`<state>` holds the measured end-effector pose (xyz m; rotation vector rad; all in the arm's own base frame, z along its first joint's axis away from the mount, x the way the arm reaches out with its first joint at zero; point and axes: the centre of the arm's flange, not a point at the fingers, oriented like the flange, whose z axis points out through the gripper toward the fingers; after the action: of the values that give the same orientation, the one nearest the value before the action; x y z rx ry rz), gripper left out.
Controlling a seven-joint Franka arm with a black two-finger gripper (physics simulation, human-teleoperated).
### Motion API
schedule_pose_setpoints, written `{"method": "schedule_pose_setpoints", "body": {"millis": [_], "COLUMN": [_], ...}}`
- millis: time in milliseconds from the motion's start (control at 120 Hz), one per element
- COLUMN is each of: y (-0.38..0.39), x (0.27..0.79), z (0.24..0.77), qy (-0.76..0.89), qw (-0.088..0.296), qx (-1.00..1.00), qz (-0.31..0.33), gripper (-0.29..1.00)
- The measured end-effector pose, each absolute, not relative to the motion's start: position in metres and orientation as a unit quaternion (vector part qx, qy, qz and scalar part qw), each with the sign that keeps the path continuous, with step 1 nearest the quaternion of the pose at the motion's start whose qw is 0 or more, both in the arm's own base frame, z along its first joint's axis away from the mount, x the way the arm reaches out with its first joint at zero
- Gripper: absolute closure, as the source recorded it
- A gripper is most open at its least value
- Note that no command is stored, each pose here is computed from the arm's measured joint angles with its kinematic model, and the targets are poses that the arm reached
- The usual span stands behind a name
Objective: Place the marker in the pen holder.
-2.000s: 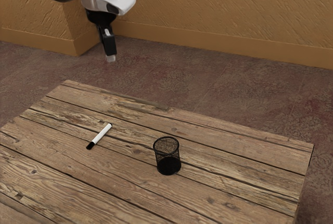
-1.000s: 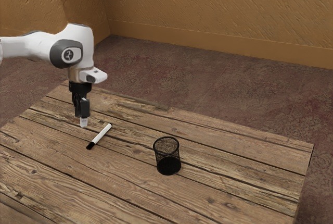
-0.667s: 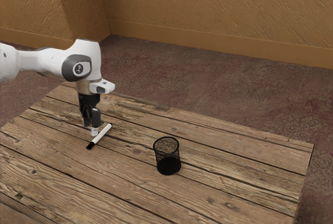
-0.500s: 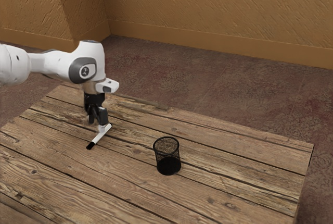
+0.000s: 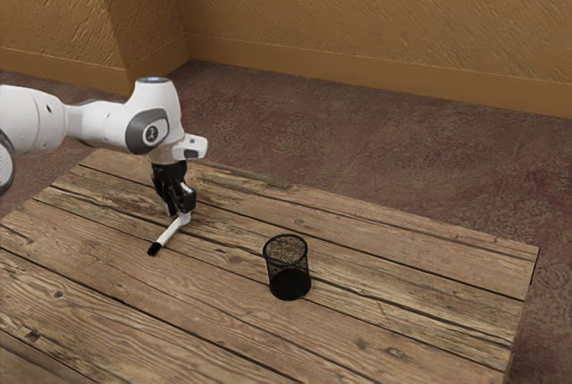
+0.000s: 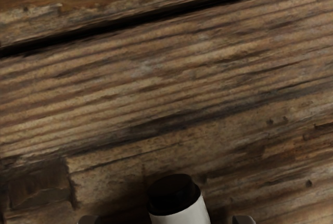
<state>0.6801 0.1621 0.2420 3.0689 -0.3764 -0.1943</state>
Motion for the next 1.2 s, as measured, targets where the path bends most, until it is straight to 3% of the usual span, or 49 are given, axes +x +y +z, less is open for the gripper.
{"method": "schedule_pose_setpoints", "body": {"millis": [467,608,775,992,1200], "y": [0.153,0.135,0.091,0.031,-0.026], "x": [0.683,0.682,0.670,0.653,0.627], "z": [0.256,0.286,0.313,0.385,0.424], "qy": [-0.119,-0.122,-0.143,-0.187,-0.232], "qw": [0.011,0.019,0.065,0.068,0.045], "qx": [0.992,0.992,0.987,0.971,0.956], "qz": [-0.043,-0.023,0.040,0.134,0.172], "gripper": [0.74,0.77,0.79,0.79,0.79]}}
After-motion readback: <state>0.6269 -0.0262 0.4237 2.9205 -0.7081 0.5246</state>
